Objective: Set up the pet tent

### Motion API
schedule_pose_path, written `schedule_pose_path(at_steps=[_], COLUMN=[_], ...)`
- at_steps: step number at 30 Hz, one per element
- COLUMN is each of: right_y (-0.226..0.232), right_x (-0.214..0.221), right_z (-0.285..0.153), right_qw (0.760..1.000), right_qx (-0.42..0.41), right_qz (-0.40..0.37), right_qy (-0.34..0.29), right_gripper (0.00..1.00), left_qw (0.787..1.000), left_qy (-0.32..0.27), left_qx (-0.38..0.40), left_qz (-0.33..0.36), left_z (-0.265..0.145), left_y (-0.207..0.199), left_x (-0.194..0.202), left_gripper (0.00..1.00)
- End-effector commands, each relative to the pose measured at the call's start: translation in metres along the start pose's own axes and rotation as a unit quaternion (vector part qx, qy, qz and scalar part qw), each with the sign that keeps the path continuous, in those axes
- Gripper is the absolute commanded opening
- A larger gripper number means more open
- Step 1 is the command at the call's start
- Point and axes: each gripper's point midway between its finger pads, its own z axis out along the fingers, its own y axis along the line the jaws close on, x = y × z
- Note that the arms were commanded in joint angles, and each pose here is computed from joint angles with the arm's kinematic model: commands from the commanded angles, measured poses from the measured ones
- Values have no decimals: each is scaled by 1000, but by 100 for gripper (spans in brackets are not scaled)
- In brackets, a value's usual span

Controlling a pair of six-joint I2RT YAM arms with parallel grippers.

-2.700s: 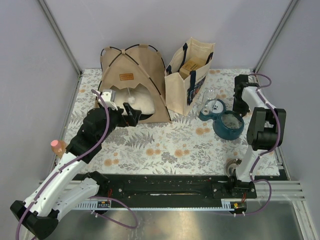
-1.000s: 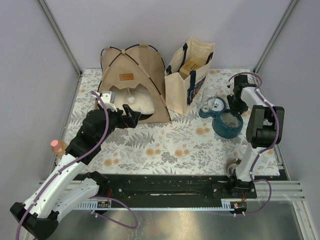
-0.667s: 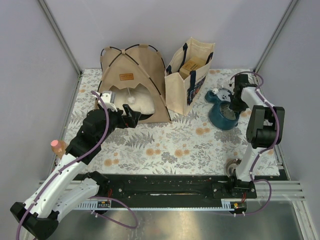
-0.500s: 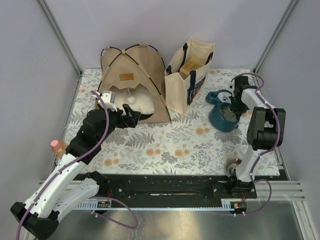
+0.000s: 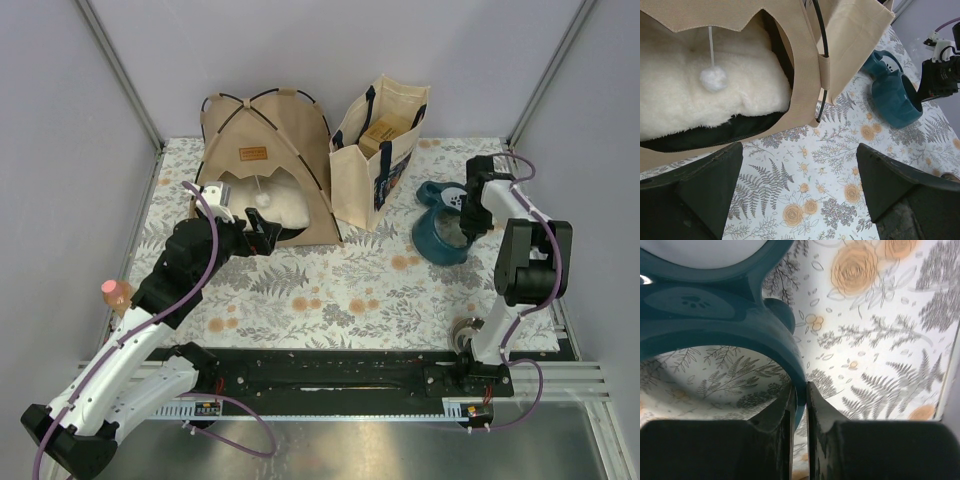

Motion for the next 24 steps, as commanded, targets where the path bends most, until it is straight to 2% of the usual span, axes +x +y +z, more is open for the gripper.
schedule_pose_path(at_steps=[1, 3, 7, 9, 12, 15, 19, 22, 24], right_y=[20, 20, 49, 63, 83, 89, 91, 88, 81], right_x=[28, 44, 66, 76, 83, 80, 65, 56, 47], right_z=[-14, -19, -33, -37, -40, -50, -68, -75, -82], right_qw=[993, 986, 977, 969, 946, 916, 891, 896, 912], right_qx=[19, 44, 30, 9, -39, -60, -89, -90, -83], right_qz=[110, 147, 204, 243, 318, 395, 444, 435, 401], right_qy=[48, 64, 50, 53, 54, 39, 12, 0, -18], right_gripper=[11, 15, 22, 22, 22, 26, 50, 63, 68], left_qw=[999, 999, 1000, 999, 999, 999, 999, 999, 999], left_qy=[-30, -27, -23, -22, -19, -18, -19, -21, -23], left_qx=[15, 17, 19, 21, 25, 26, 25, 24, 24], left_qz=[-2, -3, -8, -11, -12, -12, -12, -13, -12], left_z=[-1, 0, 1, 2, 2, 2, 1, 1, -1], left_y=[-7, -8, -8, -8, -10, -10, -9, -8, -9], left_x=[-17, -16, -12, -10, -9, -8, -8, -8, -10], left_gripper=[99, 99, 99, 99, 99, 99, 99, 99, 99])
